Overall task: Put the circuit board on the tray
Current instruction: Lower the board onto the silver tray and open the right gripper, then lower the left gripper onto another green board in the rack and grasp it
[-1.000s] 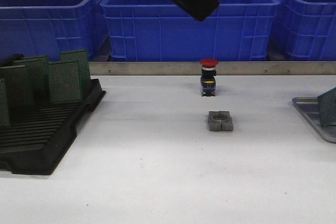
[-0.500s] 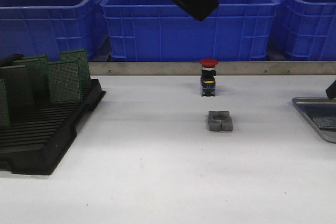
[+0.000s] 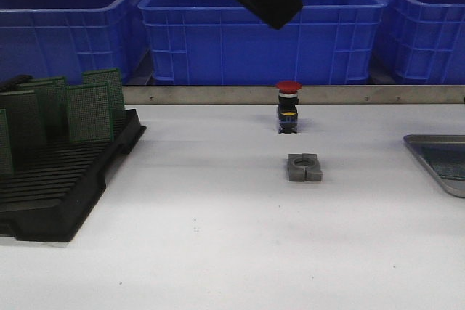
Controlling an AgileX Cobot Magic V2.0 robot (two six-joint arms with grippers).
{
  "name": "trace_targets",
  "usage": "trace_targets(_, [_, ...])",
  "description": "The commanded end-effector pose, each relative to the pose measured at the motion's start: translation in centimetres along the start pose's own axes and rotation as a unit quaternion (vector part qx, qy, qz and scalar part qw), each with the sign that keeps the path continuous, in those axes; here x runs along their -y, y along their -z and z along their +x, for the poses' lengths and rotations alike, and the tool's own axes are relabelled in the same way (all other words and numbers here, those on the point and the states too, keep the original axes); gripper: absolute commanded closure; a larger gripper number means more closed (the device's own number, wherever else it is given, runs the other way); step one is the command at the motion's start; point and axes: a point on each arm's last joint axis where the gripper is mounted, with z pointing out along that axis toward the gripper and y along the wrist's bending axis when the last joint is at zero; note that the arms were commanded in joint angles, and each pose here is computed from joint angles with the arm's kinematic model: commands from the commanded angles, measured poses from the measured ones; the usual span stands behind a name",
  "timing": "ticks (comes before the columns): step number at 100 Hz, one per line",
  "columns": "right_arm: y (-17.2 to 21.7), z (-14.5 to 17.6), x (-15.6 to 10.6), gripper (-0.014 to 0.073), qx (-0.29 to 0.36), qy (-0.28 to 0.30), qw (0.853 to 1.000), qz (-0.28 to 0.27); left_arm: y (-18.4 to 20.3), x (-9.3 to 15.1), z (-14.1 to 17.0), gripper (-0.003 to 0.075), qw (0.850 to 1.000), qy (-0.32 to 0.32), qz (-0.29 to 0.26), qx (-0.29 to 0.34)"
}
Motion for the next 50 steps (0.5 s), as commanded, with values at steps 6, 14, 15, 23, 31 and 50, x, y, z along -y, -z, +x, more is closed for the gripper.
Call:
trace_targets(6, [4.7,-1.2,-3.1,0.0096,0.082,0.039,0.996,0.013,2.0,1.8,-2.2,0.0133,0.999,-0.015,0.013,0.039])
trace_targets(14, [6.4,-1.1,-4.8,0.0096,0.117,0.062,0.991,0.026,2.0,1.8,-2.2,0.0133,0.999,-0.015,0.013,0.039])
trace_targets(15, [6.4,-1.0,-5.0,0.0096,0.12,0.064,0.99,0.027,2.0,1.8,-2.2,0.0133,0.999,-0.015,0.013,0.039])
trace_targets(23, [7.9,-0.6,-7.0,0.0096,0.153,0.091,0.983,0.039,2.0,1.8,-2.2,0.0133,0.999,-0.015,0.013,0.039])
trace_targets(31, [8.8,0.0,-8.8,0.0096,0.18,0.119,0.975,0.052,2.0,1.8,-2.2,0.0133,0.999,-0.015,0.013,0.039])
trace_targets(50, [10.5,2.6,-11.6,0.0096,0.242,0.162,0.954,0.077,2.0,1.8,-2.2,0.0133,0.999,-0.015,0.013,0.039])
